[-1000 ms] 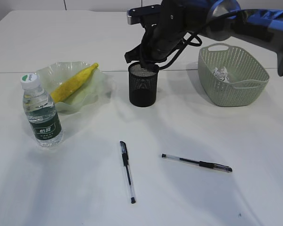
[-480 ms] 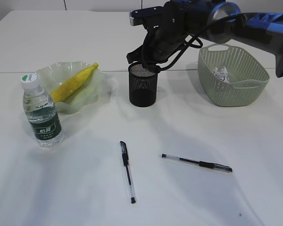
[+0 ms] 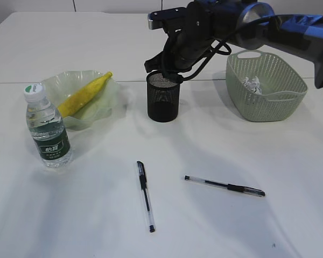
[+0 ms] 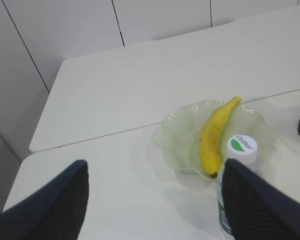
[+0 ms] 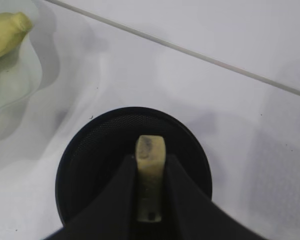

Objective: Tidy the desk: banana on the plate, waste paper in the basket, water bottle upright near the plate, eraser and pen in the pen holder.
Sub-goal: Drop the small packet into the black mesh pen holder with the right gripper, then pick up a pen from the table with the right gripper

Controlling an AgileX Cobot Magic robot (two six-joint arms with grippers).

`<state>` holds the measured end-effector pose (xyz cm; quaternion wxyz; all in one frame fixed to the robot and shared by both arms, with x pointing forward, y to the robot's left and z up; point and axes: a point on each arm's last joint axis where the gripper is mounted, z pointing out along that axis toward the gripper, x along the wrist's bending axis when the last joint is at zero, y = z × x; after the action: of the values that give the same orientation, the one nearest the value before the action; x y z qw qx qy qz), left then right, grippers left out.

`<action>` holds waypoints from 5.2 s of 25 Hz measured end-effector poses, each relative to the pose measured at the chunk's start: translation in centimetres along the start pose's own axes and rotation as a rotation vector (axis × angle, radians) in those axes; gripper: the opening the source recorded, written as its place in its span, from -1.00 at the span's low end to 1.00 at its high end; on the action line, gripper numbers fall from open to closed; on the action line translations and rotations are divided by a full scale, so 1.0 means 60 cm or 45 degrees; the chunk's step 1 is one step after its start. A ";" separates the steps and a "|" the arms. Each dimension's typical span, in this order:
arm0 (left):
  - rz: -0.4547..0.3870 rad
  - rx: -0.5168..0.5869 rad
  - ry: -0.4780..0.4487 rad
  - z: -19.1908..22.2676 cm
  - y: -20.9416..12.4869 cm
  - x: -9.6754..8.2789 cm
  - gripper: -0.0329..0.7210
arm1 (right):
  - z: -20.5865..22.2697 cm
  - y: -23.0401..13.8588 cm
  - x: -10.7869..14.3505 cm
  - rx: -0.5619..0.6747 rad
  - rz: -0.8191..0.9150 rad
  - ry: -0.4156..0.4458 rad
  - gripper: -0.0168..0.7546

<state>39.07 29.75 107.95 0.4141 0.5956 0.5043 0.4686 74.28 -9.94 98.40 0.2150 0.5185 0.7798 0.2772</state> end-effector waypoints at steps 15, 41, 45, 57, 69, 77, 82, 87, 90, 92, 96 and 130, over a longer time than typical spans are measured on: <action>0.000 0.000 0.000 0.000 0.000 0.000 0.65 | 0.000 0.001 0.000 -0.005 0.000 0.000 -0.60; -0.004 0.000 0.000 0.000 0.000 0.000 0.65 | -0.087 0.059 0.002 0.039 0.120 0.072 -0.31; -0.023 0.000 -0.002 0.000 0.000 0.000 0.65 | -0.119 0.069 0.002 0.091 0.140 0.082 -0.31; -0.029 0.005 -0.002 0.000 -0.001 0.000 0.65 | -0.166 0.087 0.015 0.104 0.221 0.209 -0.31; -0.029 0.081 -0.004 0.000 -0.010 -0.001 0.65 | -0.178 0.090 0.034 0.103 0.245 0.321 -0.31; -0.030 0.081 -0.005 0.000 -0.010 -0.001 0.65 | -0.253 0.113 0.034 -0.002 0.247 0.265 -0.31; -0.034 0.081 -0.005 0.000 -0.010 -0.001 0.65 | -0.287 0.120 0.040 -0.051 0.217 0.217 -0.31; -0.038 0.045 -0.001 -0.002 0.005 0.001 0.65 | -0.325 0.125 0.060 -0.107 0.107 0.098 -0.31; -0.038 0.003 0.004 -0.005 0.023 0.004 0.65 | -0.342 0.122 0.064 -0.105 0.087 0.082 -0.31; -0.039 -0.016 0.007 -0.006 0.032 0.005 0.65 | -0.349 0.118 0.058 -0.092 0.074 0.043 -0.31; -0.039 -0.026 0.008 -0.007 0.036 0.006 0.65 | -0.365 0.104 0.047 -0.053 0.047 -0.038 -0.31; -0.111 0.065 -0.007 -0.011 0.039 0.006 0.65 | -0.254 -0.051 0.082 0.542 0.251 0.132 -0.31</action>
<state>38.93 29.75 110.43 0.4200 0.5847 0.5405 0.4354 60.88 -9.52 107.64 0.0325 0.6108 0.7763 0.1526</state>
